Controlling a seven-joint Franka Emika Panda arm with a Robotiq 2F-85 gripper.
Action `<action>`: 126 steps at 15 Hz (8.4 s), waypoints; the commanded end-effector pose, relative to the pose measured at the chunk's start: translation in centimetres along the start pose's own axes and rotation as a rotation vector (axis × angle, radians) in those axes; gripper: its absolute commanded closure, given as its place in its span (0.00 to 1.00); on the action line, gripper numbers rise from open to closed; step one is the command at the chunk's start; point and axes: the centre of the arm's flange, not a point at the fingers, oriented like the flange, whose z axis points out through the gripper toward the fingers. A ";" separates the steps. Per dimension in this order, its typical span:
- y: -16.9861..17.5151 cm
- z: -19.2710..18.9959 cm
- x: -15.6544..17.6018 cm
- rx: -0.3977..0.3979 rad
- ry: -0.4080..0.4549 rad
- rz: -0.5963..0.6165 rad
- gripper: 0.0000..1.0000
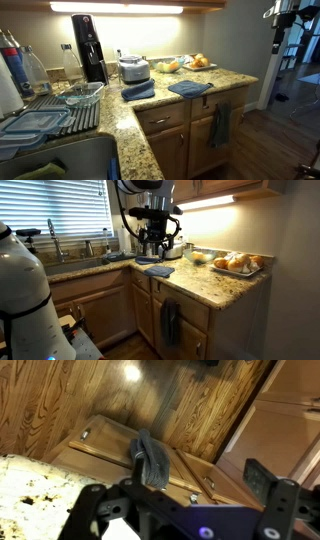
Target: Hang the the towel on the hook
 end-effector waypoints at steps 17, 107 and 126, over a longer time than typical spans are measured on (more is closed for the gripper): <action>-1.0 1.9 2.4 -0.023 0.020 0.131 0.00; -5.3 18.6 20.8 0.058 0.304 1.348 0.93; -5.9 13.9 22.6 -0.068 0.400 1.096 0.93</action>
